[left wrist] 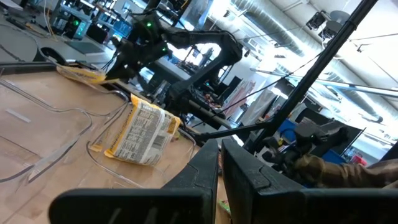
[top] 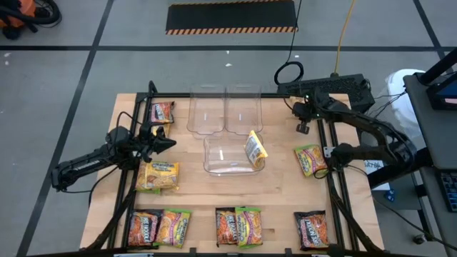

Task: Sort Maruchan noodles
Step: Put the yellow noodle pack into the bottom transparent bin

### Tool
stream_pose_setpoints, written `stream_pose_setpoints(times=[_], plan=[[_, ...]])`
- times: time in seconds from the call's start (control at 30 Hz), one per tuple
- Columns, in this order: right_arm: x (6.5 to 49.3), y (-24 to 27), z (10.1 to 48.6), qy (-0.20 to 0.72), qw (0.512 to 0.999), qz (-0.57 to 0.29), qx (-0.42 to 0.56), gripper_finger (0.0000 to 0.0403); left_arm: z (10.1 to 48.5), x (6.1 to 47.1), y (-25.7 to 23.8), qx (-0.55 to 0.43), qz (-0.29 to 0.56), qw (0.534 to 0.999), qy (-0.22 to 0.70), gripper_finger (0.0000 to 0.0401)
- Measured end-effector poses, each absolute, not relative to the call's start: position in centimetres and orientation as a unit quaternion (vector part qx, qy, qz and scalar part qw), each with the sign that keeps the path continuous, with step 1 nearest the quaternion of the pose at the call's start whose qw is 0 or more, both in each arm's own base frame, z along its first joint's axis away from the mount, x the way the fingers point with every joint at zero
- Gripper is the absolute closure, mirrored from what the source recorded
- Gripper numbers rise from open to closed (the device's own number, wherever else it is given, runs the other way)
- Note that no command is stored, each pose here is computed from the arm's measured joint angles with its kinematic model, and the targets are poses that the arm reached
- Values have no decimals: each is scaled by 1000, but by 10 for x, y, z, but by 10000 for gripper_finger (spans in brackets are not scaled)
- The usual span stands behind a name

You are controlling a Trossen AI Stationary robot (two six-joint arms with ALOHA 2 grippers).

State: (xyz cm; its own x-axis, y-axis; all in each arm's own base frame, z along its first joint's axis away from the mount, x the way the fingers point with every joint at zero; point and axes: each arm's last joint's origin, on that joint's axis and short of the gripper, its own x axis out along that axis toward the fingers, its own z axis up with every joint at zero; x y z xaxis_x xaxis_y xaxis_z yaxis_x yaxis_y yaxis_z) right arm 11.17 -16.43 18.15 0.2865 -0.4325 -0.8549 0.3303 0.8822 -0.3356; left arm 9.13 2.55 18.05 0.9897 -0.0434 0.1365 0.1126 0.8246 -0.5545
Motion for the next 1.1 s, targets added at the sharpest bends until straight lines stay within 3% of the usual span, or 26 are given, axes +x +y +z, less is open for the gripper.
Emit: stream_pose_setpoints(times=[0.17,1.1], plan=[[106,-154,198,527,800,-281,-53,403,180,91,25,-293,-41,953,-59,375],[111,-111,256,386,854,-336,-92,403,180,91,26,-293,-41,953,-59,375]])
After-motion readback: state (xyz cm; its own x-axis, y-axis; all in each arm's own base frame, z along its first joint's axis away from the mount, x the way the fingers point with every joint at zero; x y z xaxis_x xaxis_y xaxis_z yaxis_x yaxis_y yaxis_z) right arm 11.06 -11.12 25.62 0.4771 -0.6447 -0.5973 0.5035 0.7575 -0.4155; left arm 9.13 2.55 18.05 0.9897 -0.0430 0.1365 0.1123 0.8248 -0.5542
